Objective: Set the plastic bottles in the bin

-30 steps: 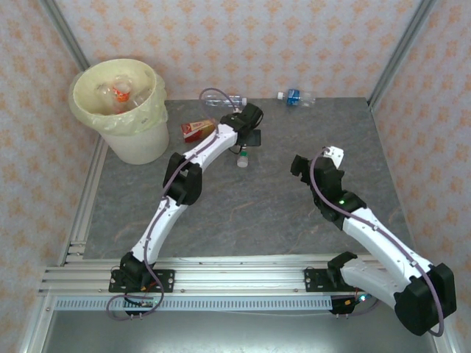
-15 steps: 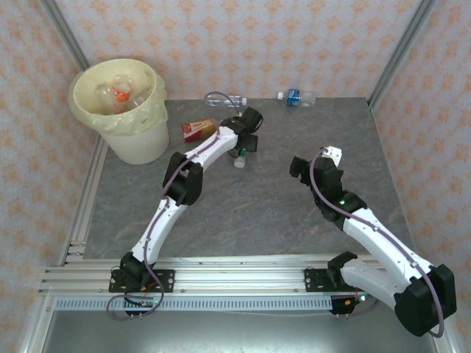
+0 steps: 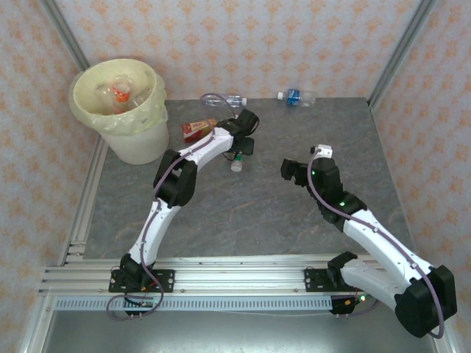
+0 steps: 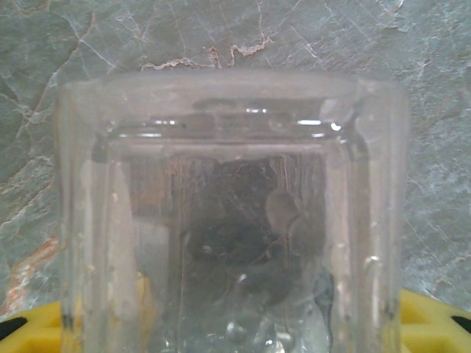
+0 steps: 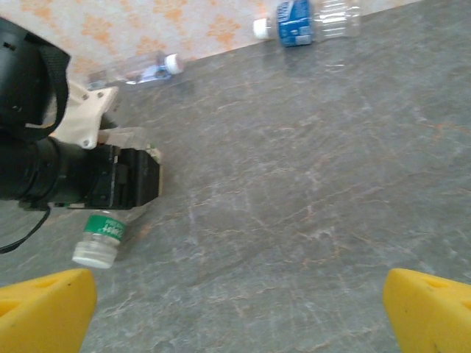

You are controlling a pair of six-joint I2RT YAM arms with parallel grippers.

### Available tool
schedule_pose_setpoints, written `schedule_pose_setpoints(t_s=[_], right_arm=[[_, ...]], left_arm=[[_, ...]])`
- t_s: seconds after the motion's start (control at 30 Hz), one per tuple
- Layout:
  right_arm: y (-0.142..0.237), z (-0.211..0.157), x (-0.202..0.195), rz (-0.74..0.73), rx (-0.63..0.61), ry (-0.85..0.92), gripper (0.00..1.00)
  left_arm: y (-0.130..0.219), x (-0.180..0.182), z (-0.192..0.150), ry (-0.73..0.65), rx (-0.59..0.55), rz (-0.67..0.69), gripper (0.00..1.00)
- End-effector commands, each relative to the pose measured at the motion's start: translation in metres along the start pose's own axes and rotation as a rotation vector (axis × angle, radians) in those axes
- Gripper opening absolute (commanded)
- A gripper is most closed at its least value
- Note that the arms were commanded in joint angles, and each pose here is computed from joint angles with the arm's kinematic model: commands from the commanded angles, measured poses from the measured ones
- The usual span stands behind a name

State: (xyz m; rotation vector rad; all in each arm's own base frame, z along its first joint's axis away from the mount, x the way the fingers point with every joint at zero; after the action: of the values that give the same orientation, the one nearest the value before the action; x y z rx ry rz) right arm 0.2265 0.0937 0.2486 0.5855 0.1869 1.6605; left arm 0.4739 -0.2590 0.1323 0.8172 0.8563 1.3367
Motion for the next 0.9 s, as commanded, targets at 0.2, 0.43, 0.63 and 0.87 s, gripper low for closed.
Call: schedule_pose_setpoints(t_s=[0.2, 0.43, 0.63, 0.87], right_arm=[[0.001, 0.004, 0.013, 0.189, -0.056, 0.001, 0.99], [0.002, 0.004, 0.023, 0.334, -0.081, 0.007, 0.99], [0.001, 0.007, 0.028, 0.391, -0.105, 0.000, 0.99], [-0.005, 0.010, 0.032, 0.418, -0.107, -0.010, 0.99]], left_arm=[[0.069, -0.002, 0.015, 0.076, -0.142, -0.145, 0.46], [0.105, 0.005, 0.014, 0.099, -0.202, -0.193, 0.46], [0.143, 0.012, 0.016, 0.107, -0.268, -0.220, 0.46], [0.201, 0.029, 0.015, 0.126, -0.371, -0.242, 0.46]])
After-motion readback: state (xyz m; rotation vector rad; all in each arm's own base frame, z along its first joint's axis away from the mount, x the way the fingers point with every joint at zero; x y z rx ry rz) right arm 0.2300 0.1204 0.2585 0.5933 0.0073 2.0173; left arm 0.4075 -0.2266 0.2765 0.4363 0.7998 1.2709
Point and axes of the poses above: each hand's point on the last joint's axis, 136 mm out from that joint toward the fingers, its own y axis back along the fingers, its own x axis along the line the jaws close on, z = x × y, the point moved 10 cm from there along y, back along the fingers, and after that the axes turned 1 degree about y, right-handed, at the moved point
